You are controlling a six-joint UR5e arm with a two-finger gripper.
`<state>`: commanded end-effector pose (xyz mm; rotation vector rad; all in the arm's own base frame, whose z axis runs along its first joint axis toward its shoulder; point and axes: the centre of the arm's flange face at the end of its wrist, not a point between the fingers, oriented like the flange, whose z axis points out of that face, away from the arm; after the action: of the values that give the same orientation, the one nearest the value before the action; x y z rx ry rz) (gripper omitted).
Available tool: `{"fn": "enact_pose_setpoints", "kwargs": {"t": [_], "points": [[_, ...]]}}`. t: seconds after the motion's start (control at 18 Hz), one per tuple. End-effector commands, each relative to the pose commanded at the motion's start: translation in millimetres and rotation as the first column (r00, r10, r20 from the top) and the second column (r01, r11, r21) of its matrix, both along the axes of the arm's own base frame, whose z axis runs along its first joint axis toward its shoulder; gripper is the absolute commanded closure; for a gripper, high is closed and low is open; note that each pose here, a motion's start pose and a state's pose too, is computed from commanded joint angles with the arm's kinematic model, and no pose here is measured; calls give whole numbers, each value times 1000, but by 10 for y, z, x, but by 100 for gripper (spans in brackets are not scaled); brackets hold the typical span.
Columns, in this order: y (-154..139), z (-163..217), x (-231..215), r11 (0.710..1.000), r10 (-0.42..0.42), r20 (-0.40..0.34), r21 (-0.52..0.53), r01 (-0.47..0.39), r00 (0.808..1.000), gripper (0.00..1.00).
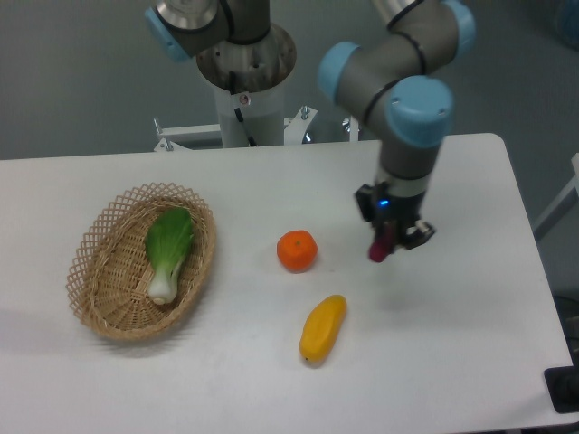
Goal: Place the sweet potato in the basket
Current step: 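Carry the held sweet potato over to the wicker basket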
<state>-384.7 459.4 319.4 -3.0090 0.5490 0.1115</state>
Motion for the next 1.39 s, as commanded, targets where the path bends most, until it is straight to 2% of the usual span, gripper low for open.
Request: {"fn": "enact_pose_setpoints", "kwargs": {"t": [0.56, 1.0, 1.17, 1.39], "points": [[738, 14, 1449, 996, -84, 20, 9, 84, 996, 97], [1068, 44, 2189, 990, -141, 21, 25, 141, 990, 97], [1190, 26, 2486, 990, -137, 37, 31, 136, 990, 97], [1339, -240, 2850, 985, -171, 73, 0, 171, 983, 96]]}}
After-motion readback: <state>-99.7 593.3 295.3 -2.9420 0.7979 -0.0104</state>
